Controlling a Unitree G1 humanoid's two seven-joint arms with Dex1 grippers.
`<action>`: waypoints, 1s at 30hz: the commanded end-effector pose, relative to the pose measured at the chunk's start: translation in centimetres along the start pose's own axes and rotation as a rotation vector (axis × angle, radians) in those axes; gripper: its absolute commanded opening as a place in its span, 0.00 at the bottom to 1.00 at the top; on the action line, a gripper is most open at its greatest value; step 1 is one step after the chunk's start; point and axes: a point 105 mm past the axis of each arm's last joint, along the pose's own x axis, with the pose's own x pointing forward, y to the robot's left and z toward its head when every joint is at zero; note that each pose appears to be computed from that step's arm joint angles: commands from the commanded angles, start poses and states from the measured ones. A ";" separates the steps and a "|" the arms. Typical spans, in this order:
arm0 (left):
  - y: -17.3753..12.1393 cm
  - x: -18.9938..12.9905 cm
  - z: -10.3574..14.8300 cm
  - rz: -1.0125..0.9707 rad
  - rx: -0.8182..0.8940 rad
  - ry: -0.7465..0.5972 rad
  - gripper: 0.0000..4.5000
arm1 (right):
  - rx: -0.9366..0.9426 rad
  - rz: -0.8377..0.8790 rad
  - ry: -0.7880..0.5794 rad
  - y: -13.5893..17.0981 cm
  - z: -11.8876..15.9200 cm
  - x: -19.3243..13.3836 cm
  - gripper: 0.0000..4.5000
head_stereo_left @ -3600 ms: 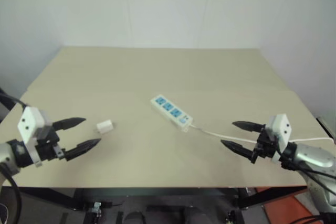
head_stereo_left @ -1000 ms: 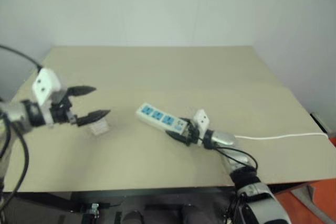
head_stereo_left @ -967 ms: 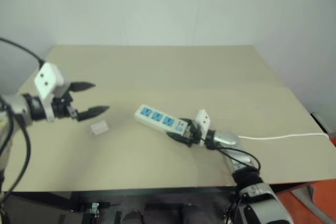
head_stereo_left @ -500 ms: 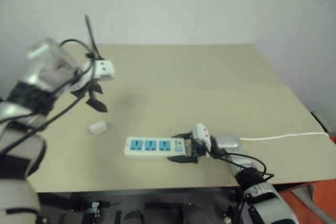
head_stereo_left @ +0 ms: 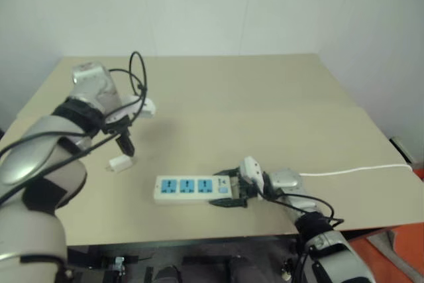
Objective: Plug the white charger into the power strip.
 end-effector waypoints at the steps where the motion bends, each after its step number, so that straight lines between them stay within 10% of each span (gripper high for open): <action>1: -0.1 0.1 -0.7 -0.010 -0.030 0.003 1.00 | -0.016 0.013 -0.016 0.2 0.6 0.5 0.76; 24: 0.6 4.7 -0.5 0.046 0.015 -0.007 1.00 | -0.003 -0.009 -0.035 0.3 0.9 0.7 0.76; 30: 0.2 4.8 -0.5 0.014 0.038 -0.011 0.66 | -0.001 -0.015 -0.035 0.3 0.9 0.7 0.76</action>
